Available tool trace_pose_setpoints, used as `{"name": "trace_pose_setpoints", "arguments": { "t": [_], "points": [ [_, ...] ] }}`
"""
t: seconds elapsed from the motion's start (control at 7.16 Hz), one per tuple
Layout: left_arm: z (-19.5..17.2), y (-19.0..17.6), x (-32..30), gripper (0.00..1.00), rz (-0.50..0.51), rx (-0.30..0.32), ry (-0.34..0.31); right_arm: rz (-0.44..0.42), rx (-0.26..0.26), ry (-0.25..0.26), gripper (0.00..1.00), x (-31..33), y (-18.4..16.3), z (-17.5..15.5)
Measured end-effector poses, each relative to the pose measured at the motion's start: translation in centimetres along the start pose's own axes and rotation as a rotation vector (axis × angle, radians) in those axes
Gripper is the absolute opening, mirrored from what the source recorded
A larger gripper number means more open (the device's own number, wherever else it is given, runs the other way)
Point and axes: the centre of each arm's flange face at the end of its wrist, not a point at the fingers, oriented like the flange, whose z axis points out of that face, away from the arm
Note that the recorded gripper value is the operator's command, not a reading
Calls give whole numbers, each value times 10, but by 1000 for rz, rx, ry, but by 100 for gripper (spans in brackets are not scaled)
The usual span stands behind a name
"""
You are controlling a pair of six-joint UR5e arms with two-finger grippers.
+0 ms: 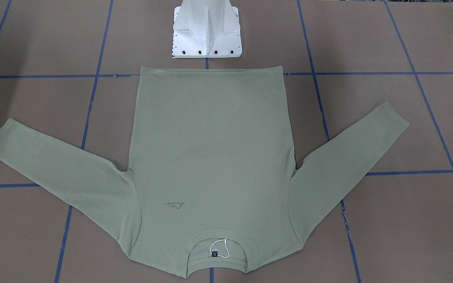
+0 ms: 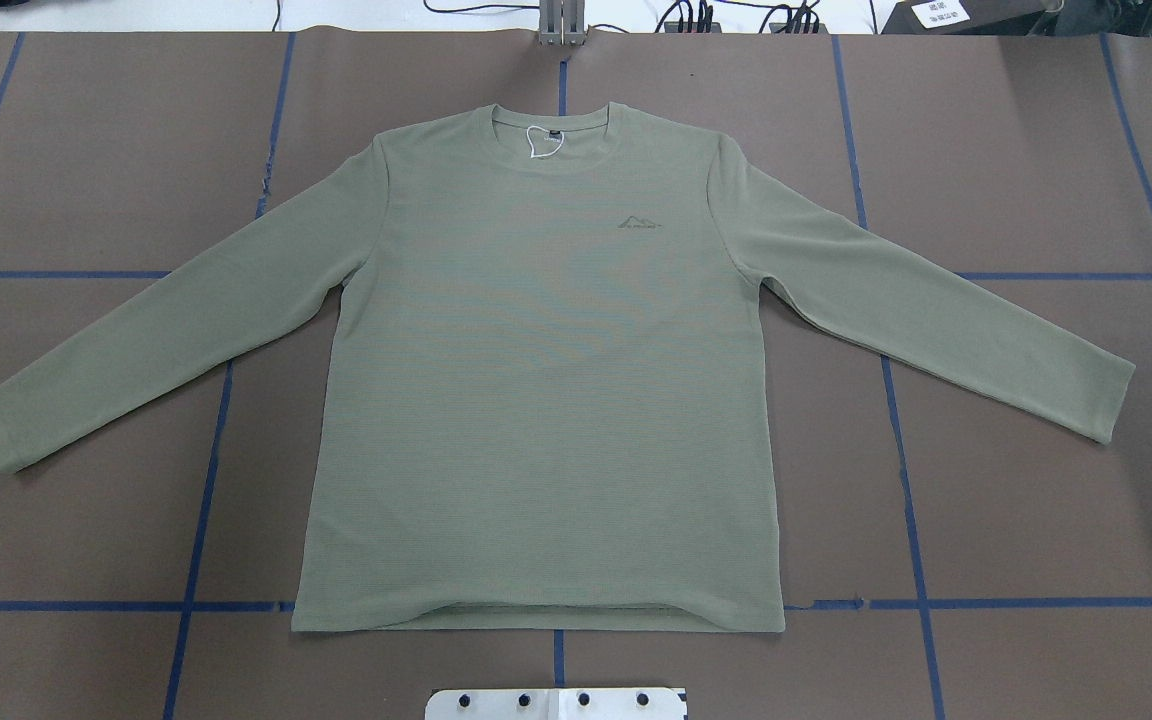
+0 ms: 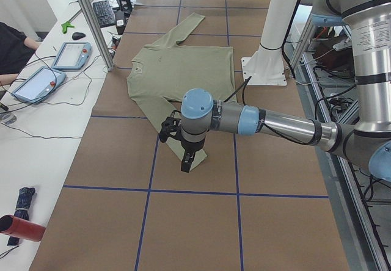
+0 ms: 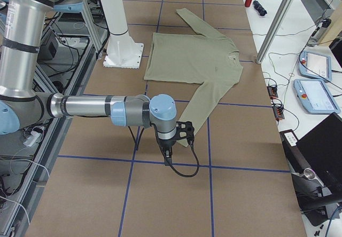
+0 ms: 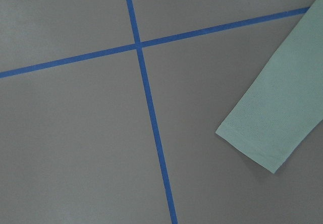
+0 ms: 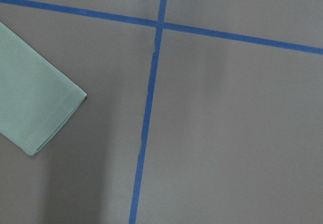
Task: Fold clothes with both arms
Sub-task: 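Lower the right gripper onto the sleeve cuff on its side and grasp it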
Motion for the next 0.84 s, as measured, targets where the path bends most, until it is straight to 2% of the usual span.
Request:
{"name": "trace_pose_setpoints", "arguments": {
  "t": [0.28,0.56,0.84],
  "points": [
    [-9,-20,6,100,41,43,-2,5,36,-26,100,-30,-25,0],
    [-15,-30,10,100,77,77,-2,71,77,-88,97,-80,-44,28],
    [-15,-31,10,100,83,82,-1,135,131,-163,81,-105,-46,80]
  ]
}}
